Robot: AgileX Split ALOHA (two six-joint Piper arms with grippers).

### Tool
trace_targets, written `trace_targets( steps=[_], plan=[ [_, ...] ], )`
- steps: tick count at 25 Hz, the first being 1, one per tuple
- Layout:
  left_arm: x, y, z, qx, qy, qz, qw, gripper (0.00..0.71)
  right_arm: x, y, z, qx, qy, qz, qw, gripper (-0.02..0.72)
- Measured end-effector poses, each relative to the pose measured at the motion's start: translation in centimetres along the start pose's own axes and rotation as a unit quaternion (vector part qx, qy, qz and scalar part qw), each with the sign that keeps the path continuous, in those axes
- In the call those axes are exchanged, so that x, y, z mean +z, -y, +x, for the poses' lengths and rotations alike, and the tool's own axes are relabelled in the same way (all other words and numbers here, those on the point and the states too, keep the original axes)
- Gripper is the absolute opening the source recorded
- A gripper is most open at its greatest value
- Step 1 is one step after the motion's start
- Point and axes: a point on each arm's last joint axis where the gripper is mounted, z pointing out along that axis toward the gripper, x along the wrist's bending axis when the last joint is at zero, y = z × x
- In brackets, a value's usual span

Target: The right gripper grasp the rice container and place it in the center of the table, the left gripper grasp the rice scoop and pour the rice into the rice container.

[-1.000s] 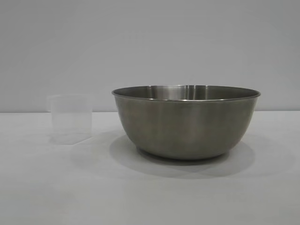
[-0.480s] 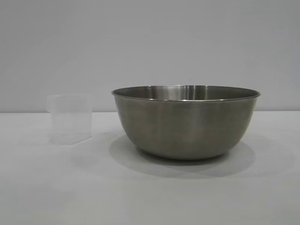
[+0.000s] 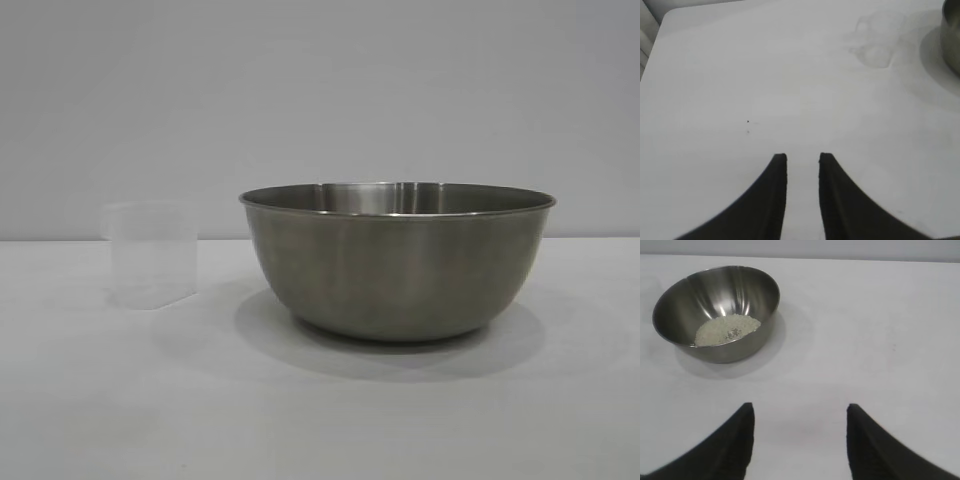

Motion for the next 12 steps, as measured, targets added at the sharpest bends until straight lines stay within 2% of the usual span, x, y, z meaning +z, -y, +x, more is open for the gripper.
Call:
trace_targets(
  steps=[3,12],
  plan=[
    [0.01,-0.02,-0.03,-0.009,-0.016,0.0,1.0,0.133,0.01,0.0,0.0,0.001,0.002,0.0,1.0,0.4],
    [0.01,-0.03,-0.1,-0.012,-0.015,0.0,1.0,0.133,0.02,-0.01,0.01,0.003,0.004,0.0,1.0,0.4]
  ],
)
